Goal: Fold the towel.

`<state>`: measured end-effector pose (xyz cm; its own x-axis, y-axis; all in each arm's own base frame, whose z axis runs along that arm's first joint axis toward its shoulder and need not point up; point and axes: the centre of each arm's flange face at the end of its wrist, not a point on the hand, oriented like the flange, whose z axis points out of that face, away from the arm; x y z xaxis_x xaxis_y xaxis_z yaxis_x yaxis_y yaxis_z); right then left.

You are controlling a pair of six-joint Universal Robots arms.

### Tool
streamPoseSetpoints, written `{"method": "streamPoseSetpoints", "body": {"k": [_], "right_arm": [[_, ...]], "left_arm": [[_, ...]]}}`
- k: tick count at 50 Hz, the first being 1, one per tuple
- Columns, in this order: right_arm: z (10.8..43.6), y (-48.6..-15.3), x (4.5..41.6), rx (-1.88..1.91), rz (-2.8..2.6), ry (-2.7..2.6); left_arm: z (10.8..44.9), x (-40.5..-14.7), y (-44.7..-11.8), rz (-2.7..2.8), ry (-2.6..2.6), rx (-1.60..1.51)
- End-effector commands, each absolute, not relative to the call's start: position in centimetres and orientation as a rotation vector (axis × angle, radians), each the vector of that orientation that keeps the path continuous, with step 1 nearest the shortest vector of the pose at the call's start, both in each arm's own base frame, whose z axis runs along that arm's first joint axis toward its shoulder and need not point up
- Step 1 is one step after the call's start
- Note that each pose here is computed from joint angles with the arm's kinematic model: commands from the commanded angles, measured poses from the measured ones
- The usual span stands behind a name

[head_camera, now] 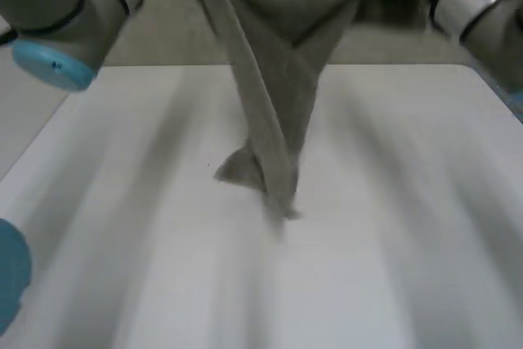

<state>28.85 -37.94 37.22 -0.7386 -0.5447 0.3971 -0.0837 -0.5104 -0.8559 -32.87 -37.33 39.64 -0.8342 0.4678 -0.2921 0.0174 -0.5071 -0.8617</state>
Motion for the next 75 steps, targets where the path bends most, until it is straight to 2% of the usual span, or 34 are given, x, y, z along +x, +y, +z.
{"method": "streamPoseSetpoints", "body": {"k": [1,2,4,5,6,7,8,9,10,11,12,13,14,15,16,18,19,21,26,33,37,41,45,54,60,62,63,65,68,70,71,73,75], "right_arm": [[44.7,-37.1,26.5,-0.518,-2.524,1.024],[44.7,-37.1,26.5,-0.518,-2.524,1.024],[41.6,-37.8,26.2,-0.548,-2.420,1.153],[41.6,-37.8,26.2,-0.548,-2.419,1.154],[39.6,-37.7,26.5,-0.597,-2.365,1.233],[37.5,-37.3,26.7,-0.660,-2.320,1.310],[37.4,-37.3,26.7,-0.661,-2.320,1.311],[35.3,-36.9,26.8,-0.731,-2.286,1.389],[33.2,-36.4,26.8,-0.799,-2.251,1.464],[33.1,-36.4,26.8,-0.800,-2.251,1.465],[30.6,-35.7,26.8,-0.886,-2.208,1.551],[28.4,-34.9,26.6,-0.970,-2.172,1.634],[28.4,-34.9,26.6,-0.971,-2.171,1.635],[25.4,-33.8,26.3,-1.080,-2.106,1.739],[25.4,-33.8,26.3,-1.081,-2.105,1.740],[21.5,-31.9,25.6,-1.261,-1.998,1.865],[21.5,-31.9,25.6,-1.261,-1.997,1.866],[19.0,-30.8,24.9,-1.372,-1.917,1.938],[17.9,-30.1,24.4,-1.412,-1.876,1.976],[18.6,-29.9,24.0,-1.398,-1.863,1.994],[20.3,-29.5,23.7,-1.379,-1.887,1.991],[20.8,-29.9,22.9,-1.319,-1.908,2.025],[20.8,-31.7,20.1,-1.204,-1.940,2.151],[20.2,-33.0,16.9,-1.161,-1.998,2.364],[21.8,-31.7,16.5,-1.124,-2.071,2.390],[23.0,-29.3,18.7,-1.189,-2.089,2.254],[23.0,-29.3,18.7,-1.189,-2.089,2.253],[23.7,-26.7,21.0,-1.270,-2.073,2.107],[23.9,-25.4,21.9,-1.310,-2.055,2.039],[24.4,-22.8,23.6,-1.390,-2.024,1.902],[24.4,-22.8,23.6,-1.391,-2.023,1.901],[24.3,-20.4,25.9,-1.473,-1.967,1.758],[24.1,-19.3,26.9,-1.513,-1.930,1.698]], "left_arm": [[47.7,-32.1,-34.1,2.533,-1.006,-0.522],[47.5,-31.8,-34.2,2.504,-1.024,-0.521],[46.7,-31.6,-34.5,2.468,-1.058,-0.529],[45.4,-31.4,-35.3,2.442,-1.095,-0.559],[43.7,-31.3,-36.0,2.403,-1.141,-0.610],[43.6,-31.3,-36.0,2.403,-1.142,-0.610],[41.2,-31.4,-36.5,2.326,-1.210,-0.681],[38.5,-31.6,-36.8,2.227,-1.290,-0.748],[38.5,-31.6,-36.8,2.226,-1.290,-0.748],[35.6,-31.8,-36.6,2.119,-1.369,-0.807],[35.6,-31.8,-36.6,2.117,-1.370,-0.807],[33.0,-31.9,-36.0,2.020,-1.443,-0.851],[30.6,-31.7,-35.5,1.946,-1.506,-0.891],[28.1,-31.5,-34.7,1.874,-1.569,-0.940],[28.1,-31.5,-34.6,1.873,-1.569,-0.941],[23.5,-31.1,-32.9,1.770,-1.665,-1.059],[23.5,-31.1,-32.9,1.769,-1.665,-1.060],[19.7,-30.7,-30.9,1.696,-1.735,-1.200],[16.4,-30.4,-28.1,1.619,-1.766,-1.379],[17.2,-31.7,-26.4,1.622,-1.700,-1.417],[20.7,-32.7,-26.1,1.711,-1.613,-1.382],[22.6,-33.7,-25.4,1.724,-1.561,-1.329],[24.3,-35.5,-23.7,1.688,-1.494,-1.263],[23.7,-37.2,-20.4,1.588,-1.452,-1.282],[22.2,-36.2,-20.6,1.540,-1.516,-1.281],[21.8,-34.9,-21.9,1.555,-1.569,-1.256],[21.8,-34.9,-21.9,1.555,-1.569,-1.255],[23.0,-33.0,-23.4,1.616,-1.606,-1.214],[23.4,-32.1,-24.2,1.649,-1.626,-1.191],[24.0,-30.3,-25.9,1.703,-1.667,-1.146],[24.0,-30.3,-25.9,1.703,-1.667,-1.146],[24.2,-28.6,-27.7,1.746,-1.722,-1.092],[24.2,-27.8,-28.5,1.759,-1.751,-1.068]]}}
